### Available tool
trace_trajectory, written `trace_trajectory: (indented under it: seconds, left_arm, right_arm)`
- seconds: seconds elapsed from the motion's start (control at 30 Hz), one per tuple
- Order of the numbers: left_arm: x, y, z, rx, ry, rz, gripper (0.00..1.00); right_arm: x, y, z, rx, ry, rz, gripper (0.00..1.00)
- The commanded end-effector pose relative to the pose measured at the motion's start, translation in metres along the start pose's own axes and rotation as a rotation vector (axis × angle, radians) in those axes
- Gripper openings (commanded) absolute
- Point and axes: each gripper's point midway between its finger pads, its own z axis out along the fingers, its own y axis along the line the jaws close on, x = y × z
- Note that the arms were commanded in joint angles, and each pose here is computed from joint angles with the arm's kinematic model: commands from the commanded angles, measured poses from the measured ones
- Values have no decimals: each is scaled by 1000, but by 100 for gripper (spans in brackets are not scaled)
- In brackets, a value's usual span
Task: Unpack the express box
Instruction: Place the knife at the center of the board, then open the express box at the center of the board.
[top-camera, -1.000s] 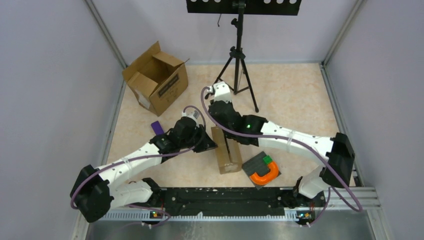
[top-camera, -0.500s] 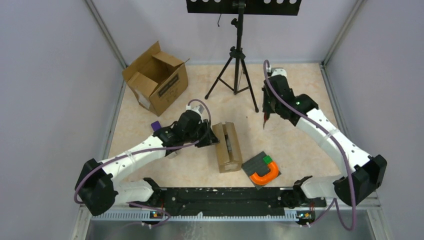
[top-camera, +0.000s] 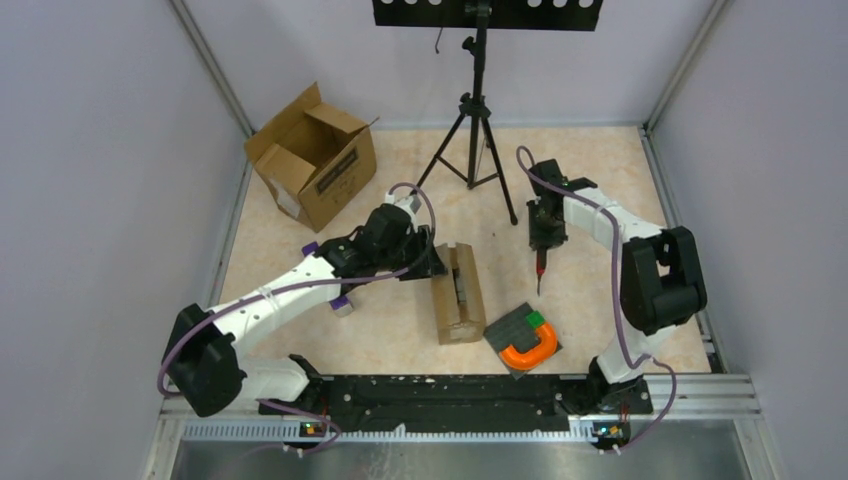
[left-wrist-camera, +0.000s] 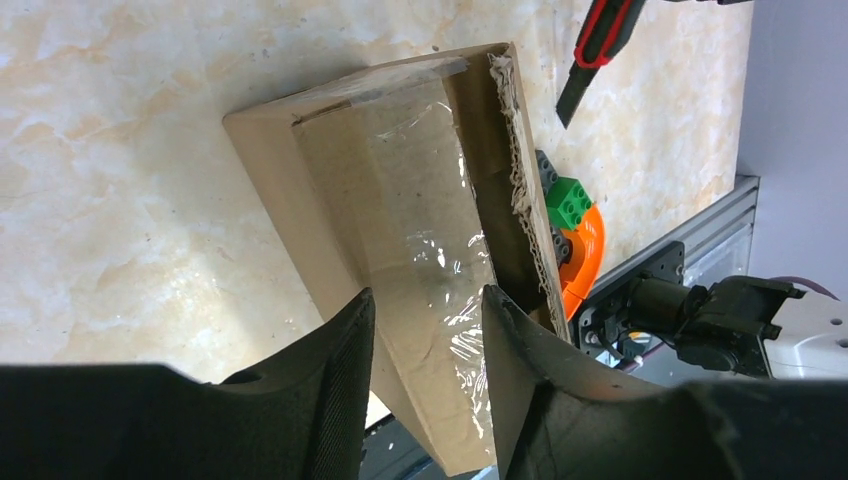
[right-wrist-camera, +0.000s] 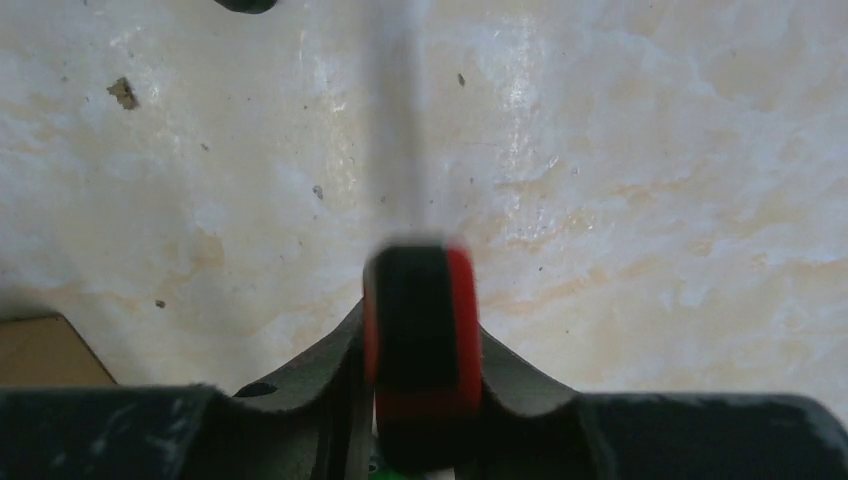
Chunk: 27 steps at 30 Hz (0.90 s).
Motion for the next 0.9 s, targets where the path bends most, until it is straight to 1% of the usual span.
trace_trajectory:
  seconds: [0.0, 0.13, 0.17, 0.2, 0.23, 0.3, 0.4, 0.5, 0.6, 0.73, 0.87]
  left_arm:
    - [-15, -4, -12, -2, -51, 38, 49]
    - [-14, -2, -15, 8, -61, 41, 53]
    - [-13, -2, -16, 10, -60, 43, 54]
    - [-13, -3, -17, 15, -60, 45, 56]
    - [-12, -3, -18, 18, -60, 44, 57]
    - [-12, -3, -19, 23, -67, 47, 59]
    - [-14, -1, -21, 20, -82, 45, 63]
    - [-13, 1, -22, 15, -84, 37, 69]
    - [-13, 5, -22, 6, -89, 24, 71]
    - [-15, 10, -26, -6, -112, 3, 73]
    - [-16, 16, -31, -15, -131, -17, 74]
  right_arm:
    - [-22, 6, 7, -17, -64, 14, 34]
    - [-25, 5, 6, -20, -104, 41, 49]
    - [-26, 6, 2, -26, -120, 47, 58]
    - [-26, 7, -2, -28, -134, 51, 66]
    - [-28, 8, -8, -25, -155, 52, 69]
    - [-29, 17, -26, -28, -197, 41, 70]
    - [-30, 39, -63, -59, -294, 25, 71]
    - [-26, 70, -108, -135, -401, 5, 71]
    - [-13, 98, -143, -190, -460, -30, 72]
    - [15, 135, -165, -257, -457, -112, 73]
    - [39, 157, -164, -238, -429, -186, 73]
